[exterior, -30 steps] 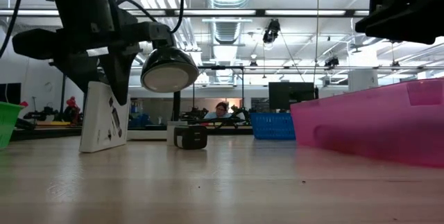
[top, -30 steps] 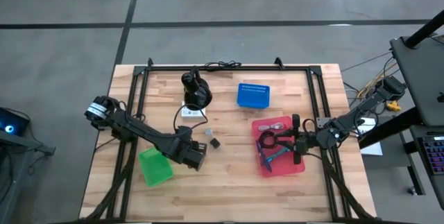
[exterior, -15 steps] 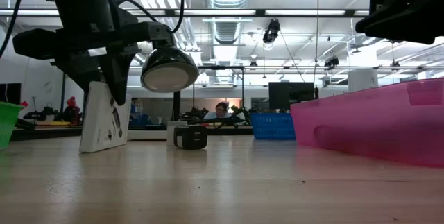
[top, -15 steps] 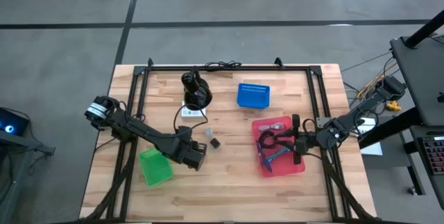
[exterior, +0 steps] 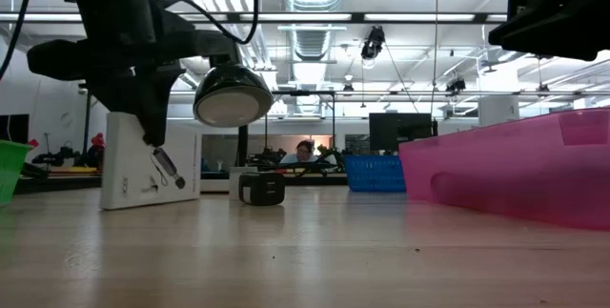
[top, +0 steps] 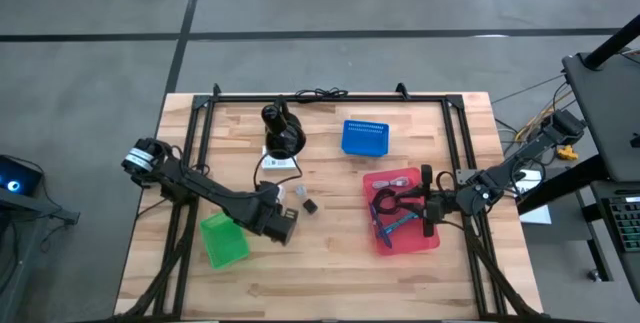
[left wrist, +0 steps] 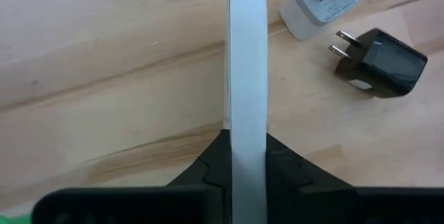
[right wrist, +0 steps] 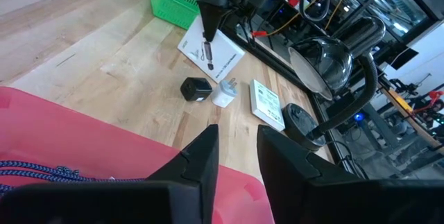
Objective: Pick and place items into bin
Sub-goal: Put the bottom white card reader box into the blue bin
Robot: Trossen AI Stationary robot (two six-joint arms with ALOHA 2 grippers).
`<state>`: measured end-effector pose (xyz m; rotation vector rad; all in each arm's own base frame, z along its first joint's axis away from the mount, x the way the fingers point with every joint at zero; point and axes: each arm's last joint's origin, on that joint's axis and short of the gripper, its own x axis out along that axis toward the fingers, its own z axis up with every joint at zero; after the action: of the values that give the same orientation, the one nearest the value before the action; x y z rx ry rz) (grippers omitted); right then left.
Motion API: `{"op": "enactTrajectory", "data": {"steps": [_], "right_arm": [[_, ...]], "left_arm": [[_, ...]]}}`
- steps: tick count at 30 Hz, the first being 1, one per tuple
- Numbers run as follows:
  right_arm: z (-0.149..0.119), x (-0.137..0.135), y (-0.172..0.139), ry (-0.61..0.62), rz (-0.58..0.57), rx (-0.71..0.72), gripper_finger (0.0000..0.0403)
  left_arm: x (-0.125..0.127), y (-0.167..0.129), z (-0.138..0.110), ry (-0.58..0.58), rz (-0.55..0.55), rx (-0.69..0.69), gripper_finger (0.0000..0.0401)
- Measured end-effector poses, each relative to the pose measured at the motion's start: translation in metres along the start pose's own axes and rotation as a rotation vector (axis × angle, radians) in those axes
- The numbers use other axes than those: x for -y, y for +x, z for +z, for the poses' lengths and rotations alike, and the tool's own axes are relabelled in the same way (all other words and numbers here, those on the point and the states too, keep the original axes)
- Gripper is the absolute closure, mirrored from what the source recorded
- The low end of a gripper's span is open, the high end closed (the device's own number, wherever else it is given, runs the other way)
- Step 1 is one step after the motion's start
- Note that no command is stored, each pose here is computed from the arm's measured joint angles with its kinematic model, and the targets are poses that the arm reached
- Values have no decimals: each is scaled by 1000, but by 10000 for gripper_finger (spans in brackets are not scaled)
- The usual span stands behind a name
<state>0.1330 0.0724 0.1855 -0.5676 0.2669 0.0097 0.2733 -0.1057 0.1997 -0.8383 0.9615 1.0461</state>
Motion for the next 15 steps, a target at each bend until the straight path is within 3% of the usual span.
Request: {"op": "enactTrajectory", "data": {"steps": [15], "right_arm": [[0, 0, 0, 0, 0, 0, 326]], "left_arm": [[4, -2, 0, 237, -49, -18, 371]]}}
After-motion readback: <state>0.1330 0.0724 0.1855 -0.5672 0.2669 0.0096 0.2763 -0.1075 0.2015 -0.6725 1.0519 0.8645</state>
